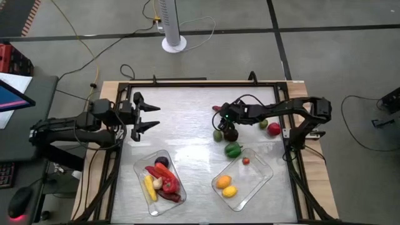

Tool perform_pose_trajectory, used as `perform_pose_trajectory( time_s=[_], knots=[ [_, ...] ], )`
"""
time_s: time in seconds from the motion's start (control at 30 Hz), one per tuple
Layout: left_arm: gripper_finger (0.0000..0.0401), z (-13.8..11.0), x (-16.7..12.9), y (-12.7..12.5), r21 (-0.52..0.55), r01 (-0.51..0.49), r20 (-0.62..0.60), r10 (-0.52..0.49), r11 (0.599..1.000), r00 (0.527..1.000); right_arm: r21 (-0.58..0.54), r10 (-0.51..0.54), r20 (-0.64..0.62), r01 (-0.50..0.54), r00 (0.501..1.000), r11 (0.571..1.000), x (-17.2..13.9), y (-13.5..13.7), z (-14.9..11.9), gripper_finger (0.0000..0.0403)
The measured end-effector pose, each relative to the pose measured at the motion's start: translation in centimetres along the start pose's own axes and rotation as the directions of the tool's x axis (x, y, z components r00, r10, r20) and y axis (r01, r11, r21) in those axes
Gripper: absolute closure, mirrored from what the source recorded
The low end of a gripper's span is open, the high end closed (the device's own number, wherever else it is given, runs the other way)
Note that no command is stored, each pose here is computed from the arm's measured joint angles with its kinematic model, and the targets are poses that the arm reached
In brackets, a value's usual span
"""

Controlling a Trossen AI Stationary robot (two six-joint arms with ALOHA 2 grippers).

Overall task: Sort produce into baskets
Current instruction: Put the red pepper into the left transparent bin

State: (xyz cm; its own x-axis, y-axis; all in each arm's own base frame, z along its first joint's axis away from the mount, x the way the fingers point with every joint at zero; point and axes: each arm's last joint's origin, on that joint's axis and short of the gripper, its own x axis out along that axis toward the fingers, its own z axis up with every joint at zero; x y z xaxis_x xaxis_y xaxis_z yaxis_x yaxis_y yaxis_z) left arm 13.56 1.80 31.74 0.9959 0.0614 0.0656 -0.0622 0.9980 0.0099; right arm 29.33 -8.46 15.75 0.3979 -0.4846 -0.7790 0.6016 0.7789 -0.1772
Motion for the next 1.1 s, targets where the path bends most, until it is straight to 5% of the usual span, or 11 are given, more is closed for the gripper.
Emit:
perform_pose_trajectory(
  time_s=[0.77,1.1],
  knots=[
    [0.015,0.0,0.0,0.0,0.0,-0.011,0.001,0.011,1.0,1.0,-0.06,0.085,0.062,-0.082,0.994,0.995,-0.6,0.6,1.2,0.0127],
    [0.015,0.0,0.0,0.0,0.007,-0.011,0.0,0.011,1.0,1.0,-0.099,0.087,0.109,-0.077,0.99,0.992,-1.0,1.5,1.4,0.001]
  ],
)
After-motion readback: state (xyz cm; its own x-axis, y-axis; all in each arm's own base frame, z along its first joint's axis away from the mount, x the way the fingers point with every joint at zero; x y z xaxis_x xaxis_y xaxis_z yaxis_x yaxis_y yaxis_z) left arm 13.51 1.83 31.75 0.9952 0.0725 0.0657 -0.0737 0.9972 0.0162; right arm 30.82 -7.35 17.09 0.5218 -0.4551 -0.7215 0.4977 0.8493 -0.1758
